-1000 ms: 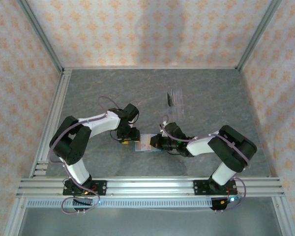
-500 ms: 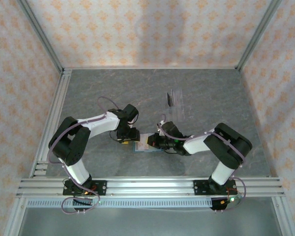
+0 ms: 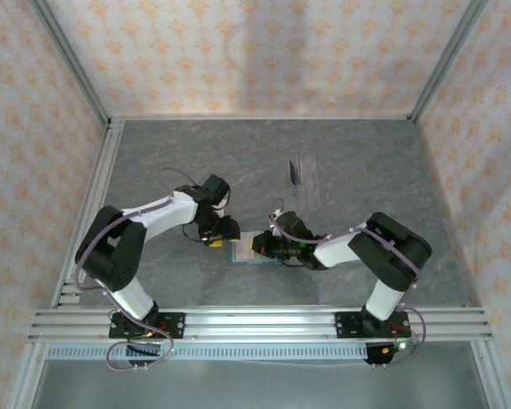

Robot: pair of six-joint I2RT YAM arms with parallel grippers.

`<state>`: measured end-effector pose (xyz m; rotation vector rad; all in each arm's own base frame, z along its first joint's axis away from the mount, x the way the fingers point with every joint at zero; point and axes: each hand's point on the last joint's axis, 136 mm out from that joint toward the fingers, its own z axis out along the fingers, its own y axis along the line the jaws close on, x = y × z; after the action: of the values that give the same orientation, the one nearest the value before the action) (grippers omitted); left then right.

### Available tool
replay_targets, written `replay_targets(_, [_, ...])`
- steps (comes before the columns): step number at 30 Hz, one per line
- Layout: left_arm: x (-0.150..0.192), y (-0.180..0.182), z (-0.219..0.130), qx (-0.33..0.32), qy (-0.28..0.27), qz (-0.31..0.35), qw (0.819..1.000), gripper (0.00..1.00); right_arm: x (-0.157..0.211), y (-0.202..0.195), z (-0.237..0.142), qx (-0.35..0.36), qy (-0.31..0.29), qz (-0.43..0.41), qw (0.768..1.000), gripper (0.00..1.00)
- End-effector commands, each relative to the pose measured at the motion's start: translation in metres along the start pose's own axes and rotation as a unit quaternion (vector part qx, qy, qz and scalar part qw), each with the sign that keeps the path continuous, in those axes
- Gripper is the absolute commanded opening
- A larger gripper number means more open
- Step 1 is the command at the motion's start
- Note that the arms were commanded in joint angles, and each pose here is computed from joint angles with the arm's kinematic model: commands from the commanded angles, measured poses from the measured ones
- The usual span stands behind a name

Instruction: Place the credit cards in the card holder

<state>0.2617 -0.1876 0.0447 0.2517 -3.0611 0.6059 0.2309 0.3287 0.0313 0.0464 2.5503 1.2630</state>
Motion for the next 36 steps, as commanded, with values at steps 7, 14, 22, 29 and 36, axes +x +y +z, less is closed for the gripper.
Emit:
replay_targets(7, [0.004,-0.003,-0.004,0.050,0.032,-0.026,0.998,0.04,0.017,-0.026,0.006,0.057,0.036,0.016,0.998,0.00])
replay_targets(14, [0.002,0.007,0.017,0.035,0.048,-0.034,0.998,0.00,0.018,-0.018,0.009,0.052,0.056,0.014,0.997,0.00])
replay_targets(22, [0.012,0.023,0.043,0.020,0.072,-0.048,0.996,0.00,0.021,-0.012,0.013,0.049,0.078,0.018,0.996,0.08])
replay_targets(29, [0.015,0.028,0.045,0.013,0.068,-0.053,0.996,0.00,0.015,0.010,0.008,0.028,0.079,0.017,0.996,0.20])
replay_targets(36, [0.016,0.030,0.042,0.010,0.064,-0.053,0.996,0.00,0.007,0.024,0.000,0.044,0.082,0.003,0.996,0.30])
